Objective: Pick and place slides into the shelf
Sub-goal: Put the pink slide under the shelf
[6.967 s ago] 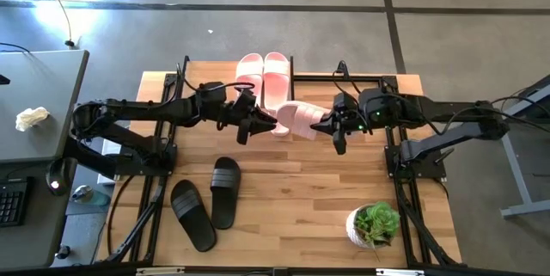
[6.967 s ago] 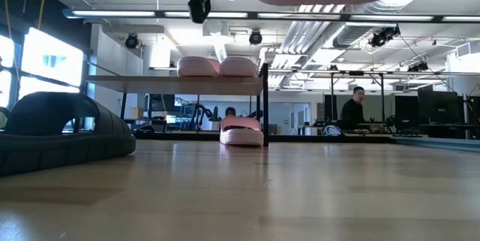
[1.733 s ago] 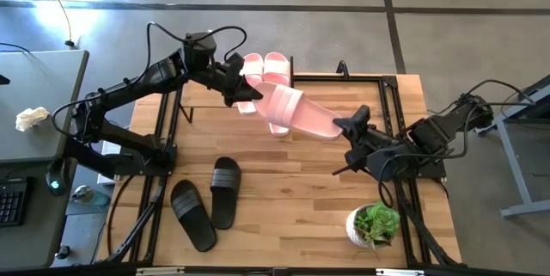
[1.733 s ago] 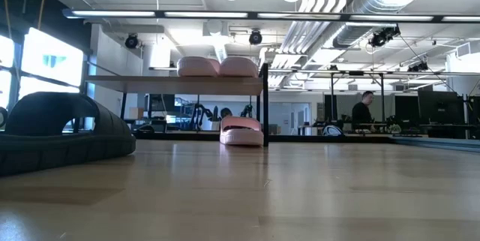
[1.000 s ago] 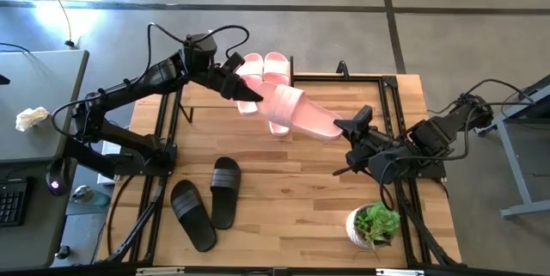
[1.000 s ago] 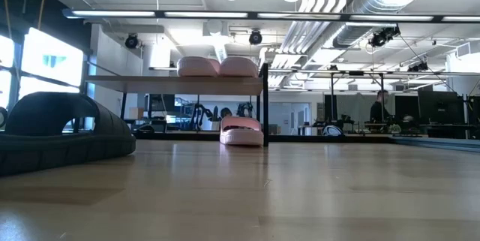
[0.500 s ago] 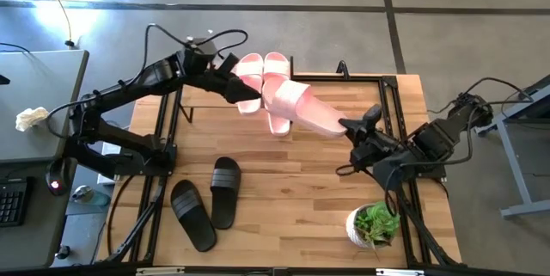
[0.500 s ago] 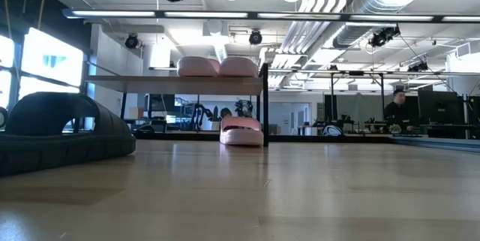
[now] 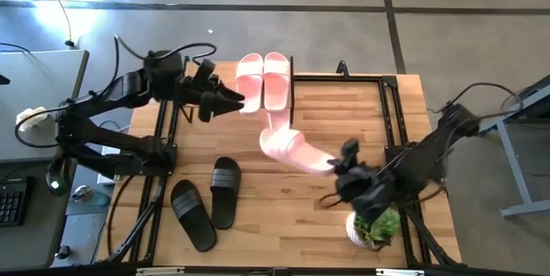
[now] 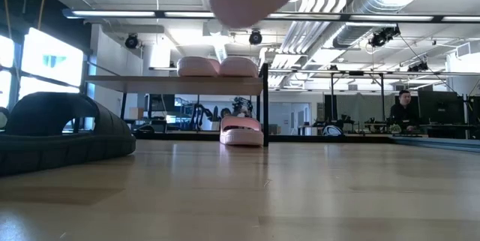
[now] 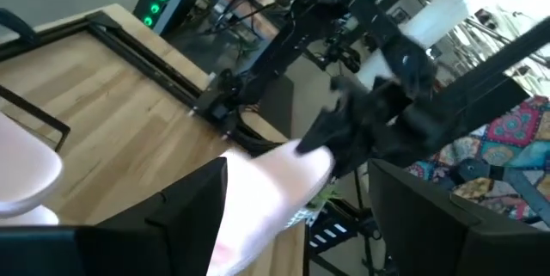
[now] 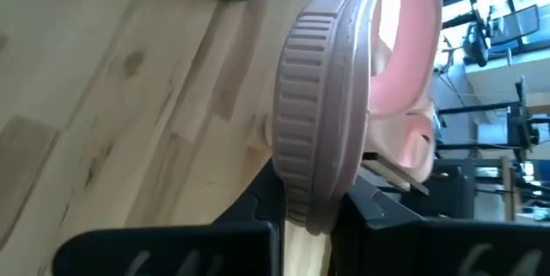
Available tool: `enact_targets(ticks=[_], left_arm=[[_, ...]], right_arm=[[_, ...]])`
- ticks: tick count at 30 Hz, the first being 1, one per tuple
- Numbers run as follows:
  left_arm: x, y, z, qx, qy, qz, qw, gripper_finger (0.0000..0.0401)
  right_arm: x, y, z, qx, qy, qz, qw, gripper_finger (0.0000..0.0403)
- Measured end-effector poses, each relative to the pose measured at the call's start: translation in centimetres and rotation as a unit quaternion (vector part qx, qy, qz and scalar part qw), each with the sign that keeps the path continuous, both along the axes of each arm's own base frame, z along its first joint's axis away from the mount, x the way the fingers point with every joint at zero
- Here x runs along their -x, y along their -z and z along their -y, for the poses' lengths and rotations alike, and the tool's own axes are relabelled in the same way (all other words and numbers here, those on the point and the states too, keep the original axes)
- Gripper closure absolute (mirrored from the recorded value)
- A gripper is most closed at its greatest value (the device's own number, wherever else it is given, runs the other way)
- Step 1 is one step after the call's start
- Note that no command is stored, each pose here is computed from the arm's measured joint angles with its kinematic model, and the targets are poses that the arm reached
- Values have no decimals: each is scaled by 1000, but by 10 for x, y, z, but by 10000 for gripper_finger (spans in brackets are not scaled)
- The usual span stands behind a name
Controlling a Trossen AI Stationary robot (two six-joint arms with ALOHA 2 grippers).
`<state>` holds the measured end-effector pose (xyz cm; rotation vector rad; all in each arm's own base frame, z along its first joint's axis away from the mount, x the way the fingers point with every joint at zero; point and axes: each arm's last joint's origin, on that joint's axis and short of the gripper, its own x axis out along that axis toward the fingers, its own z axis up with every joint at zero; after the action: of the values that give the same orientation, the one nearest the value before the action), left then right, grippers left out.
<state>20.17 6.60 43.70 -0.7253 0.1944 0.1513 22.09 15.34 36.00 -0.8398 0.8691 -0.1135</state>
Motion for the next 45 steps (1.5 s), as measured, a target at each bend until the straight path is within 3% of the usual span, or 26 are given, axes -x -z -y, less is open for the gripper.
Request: enact_targets(ticks=[6,11,18,23,29,34,45], left_arm=[[6,-6,17,-27,1,9,1000,137],[5,-3,28,-45,23,-8,999,137],[4,3,48,-71,82,-36,993,137],[3,4,60,-96,116,-39,988,137],[4,7,70,-132,112,-55,983,137],[4,8,78,-146,109,-63,981,137],[6,8,91,-155,84,-67,982,137]], right_arm=[[-34,44,-19,27,14,-64,997,378],[-71,74,-19,15,48,-65,997,378],[-127,121,-2,-18,112,-44,993,382],[-154,152,9,11,130,-27,991,382],[-176,183,33,27,171,-30,984,378],[-193,194,57,37,204,-4,978,372],[-222,202,103,0,193,17,981,373]])
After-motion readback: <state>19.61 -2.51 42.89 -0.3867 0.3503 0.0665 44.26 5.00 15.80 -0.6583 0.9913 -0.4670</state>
